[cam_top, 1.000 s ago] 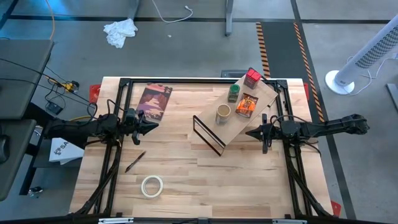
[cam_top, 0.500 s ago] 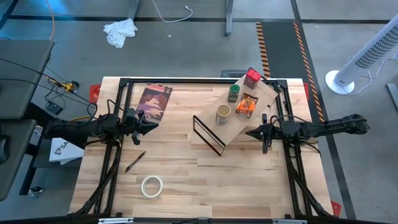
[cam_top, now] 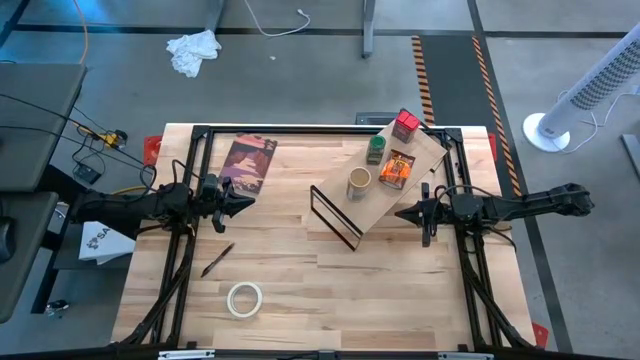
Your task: Shelf spices
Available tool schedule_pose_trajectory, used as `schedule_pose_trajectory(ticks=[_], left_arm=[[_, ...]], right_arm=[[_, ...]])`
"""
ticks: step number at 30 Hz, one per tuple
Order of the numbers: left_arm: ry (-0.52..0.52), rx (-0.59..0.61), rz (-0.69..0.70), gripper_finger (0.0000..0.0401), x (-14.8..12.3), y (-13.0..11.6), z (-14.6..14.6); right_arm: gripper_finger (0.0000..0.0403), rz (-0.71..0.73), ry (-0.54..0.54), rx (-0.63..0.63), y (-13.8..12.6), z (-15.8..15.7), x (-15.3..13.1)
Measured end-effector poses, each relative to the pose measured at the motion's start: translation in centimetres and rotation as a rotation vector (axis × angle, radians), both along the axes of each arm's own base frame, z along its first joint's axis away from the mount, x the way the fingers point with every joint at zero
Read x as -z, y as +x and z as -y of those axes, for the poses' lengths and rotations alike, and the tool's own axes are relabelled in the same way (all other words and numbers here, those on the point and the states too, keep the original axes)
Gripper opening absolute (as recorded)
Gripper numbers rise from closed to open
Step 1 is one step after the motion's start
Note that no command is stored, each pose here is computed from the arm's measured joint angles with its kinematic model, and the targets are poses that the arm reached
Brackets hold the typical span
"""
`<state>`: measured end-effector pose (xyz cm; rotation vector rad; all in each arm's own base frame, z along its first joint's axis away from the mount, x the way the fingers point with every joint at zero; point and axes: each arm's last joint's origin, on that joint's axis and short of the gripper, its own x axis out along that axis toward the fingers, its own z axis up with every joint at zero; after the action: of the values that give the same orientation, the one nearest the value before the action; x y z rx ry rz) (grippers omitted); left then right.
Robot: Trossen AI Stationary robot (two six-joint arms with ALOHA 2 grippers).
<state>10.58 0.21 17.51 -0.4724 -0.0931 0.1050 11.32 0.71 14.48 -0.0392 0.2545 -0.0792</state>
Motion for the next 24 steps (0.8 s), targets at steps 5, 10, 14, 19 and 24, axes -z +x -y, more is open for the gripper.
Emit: schedule_pose_trajectory(ticks=[5, 10, 14, 19, 24], left_arm=[[0.000, 0.000, 0.000, 0.0001, 0.00, 0.00, 0.00], [0.000, 0.000, 0.000, 0.0001, -0.01, 0.00, 0.00], [0.000, 0.000, 0.000, 0.0001, -0.01, 0.00, 0.00], [0.000, 0.000, 0.000, 0.0001, -0.01, 0.00, 0.00], [0.000, 0.000, 0.000, 0.0001, -0.01, 0.00, 0.00]], right_arm=[[0.0000, 0.000, 0.000, -0.001, 0.00, 0.00, 0.00], [0.0000, 0.000, 0.000, 0.000, 0.00, 0.00, 0.01], [0.0000, 0.000, 0.000, 0.000, 0.00, 0.00, 0.00], [0.0000, 0.000, 0.000, -0.001, 0.00, 0.00, 0.00], [0.0000, -0.001, -0.009, 0.001, 0.00, 0.01, 0.01]])
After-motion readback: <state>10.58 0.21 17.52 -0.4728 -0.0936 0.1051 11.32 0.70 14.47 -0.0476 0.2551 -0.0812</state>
